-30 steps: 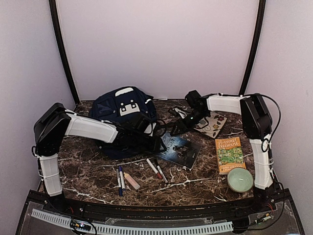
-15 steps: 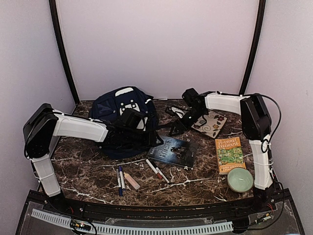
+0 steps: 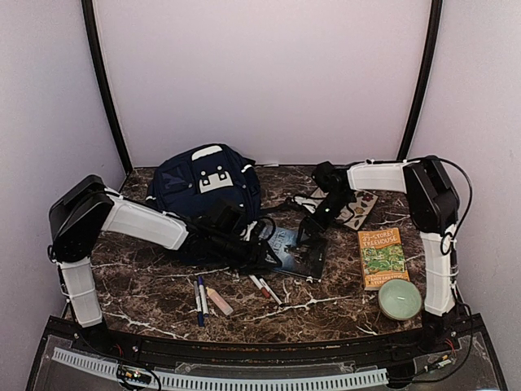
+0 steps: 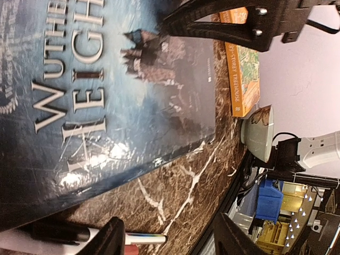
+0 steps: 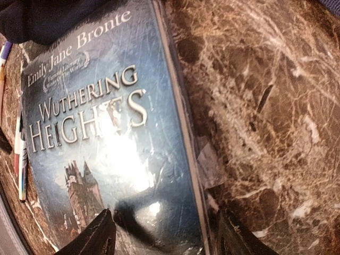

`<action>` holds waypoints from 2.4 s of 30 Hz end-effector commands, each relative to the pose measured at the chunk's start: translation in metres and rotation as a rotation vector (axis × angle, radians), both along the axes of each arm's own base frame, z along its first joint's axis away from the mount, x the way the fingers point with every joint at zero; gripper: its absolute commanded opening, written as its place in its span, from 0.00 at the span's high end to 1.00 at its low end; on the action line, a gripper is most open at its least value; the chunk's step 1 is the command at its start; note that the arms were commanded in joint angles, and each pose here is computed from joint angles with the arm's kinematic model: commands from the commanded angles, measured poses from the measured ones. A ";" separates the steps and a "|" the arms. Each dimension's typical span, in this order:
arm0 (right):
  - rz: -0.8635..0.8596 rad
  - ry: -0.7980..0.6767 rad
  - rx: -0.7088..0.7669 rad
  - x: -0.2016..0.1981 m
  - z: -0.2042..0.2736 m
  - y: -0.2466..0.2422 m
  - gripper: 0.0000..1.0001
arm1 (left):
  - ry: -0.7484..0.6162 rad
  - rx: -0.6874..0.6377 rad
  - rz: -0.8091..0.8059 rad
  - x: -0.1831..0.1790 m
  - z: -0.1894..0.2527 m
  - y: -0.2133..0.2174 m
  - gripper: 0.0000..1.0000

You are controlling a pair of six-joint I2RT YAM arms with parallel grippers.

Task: Pack the student bag
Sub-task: Rotate the book at the center of the board.

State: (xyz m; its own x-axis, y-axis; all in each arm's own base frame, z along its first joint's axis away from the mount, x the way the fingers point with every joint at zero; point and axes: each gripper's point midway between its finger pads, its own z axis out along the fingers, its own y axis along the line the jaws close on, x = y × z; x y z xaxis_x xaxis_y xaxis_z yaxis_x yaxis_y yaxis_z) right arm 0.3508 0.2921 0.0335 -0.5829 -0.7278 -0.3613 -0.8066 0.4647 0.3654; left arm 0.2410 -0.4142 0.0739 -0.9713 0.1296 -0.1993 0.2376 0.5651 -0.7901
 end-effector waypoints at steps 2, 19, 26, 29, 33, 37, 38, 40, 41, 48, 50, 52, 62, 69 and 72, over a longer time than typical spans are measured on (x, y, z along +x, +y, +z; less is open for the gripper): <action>-0.003 0.054 -0.018 -0.026 -0.003 -0.013 0.36 | 0.097 0.036 -0.007 -0.010 -0.018 -0.001 0.41; 0.013 0.250 0.140 -0.078 -0.009 0.010 0.37 | -0.008 0.144 0.182 0.056 -0.041 0.010 0.40; 0.000 0.269 0.219 -0.065 -0.016 0.032 0.36 | -0.111 0.033 0.200 0.076 -0.028 -0.008 0.41; 0.022 0.294 0.265 -0.068 -0.009 0.042 0.37 | -0.172 -0.023 0.174 0.077 -0.013 -0.018 0.42; 0.044 0.291 0.277 -0.080 0.012 0.050 0.40 | -0.271 0.013 0.201 0.079 0.003 -0.017 0.41; 0.032 0.240 0.212 -0.097 0.017 0.041 0.39 | -0.265 0.104 0.309 0.087 -0.005 0.004 0.40; 0.035 0.227 0.197 -0.101 0.017 0.037 0.39 | -0.251 0.121 0.337 0.088 -0.008 0.008 0.40; 0.039 0.223 0.165 -0.108 0.014 0.028 0.39 | -0.220 0.173 0.375 0.089 -0.016 0.017 0.40; 0.046 0.226 0.149 -0.112 0.013 0.024 0.39 | -0.212 0.194 0.400 0.091 -0.019 0.021 0.40; 0.059 0.243 0.130 -0.121 0.011 0.014 0.39 | -0.170 0.198 0.512 0.090 -0.020 0.038 0.39; 0.022 0.225 0.139 -0.105 0.012 0.016 0.39 | -0.163 0.175 0.480 0.089 -0.022 0.029 0.39; -0.017 0.219 0.158 -0.088 0.013 0.018 0.38 | -0.156 0.135 0.438 0.088 -0.021 0.017 0.39; -0.138 0.232 0.201 -0.041 -0.009 0.028 0.37 | -0.123 0.109 0.341 0.086 -0.024 -0.005 0.41; -0.098 0.134 0.272 -0.028 0.024 0.049 0.43 | -0.201 0.014 0.262 0.084 0.010 -0.027 0.48; -0.095 0.041 0.286 -0.022 0.044 0.051 0.44 | -0.256 -0.002 0.241 0.080 0.027 -0.031 0.50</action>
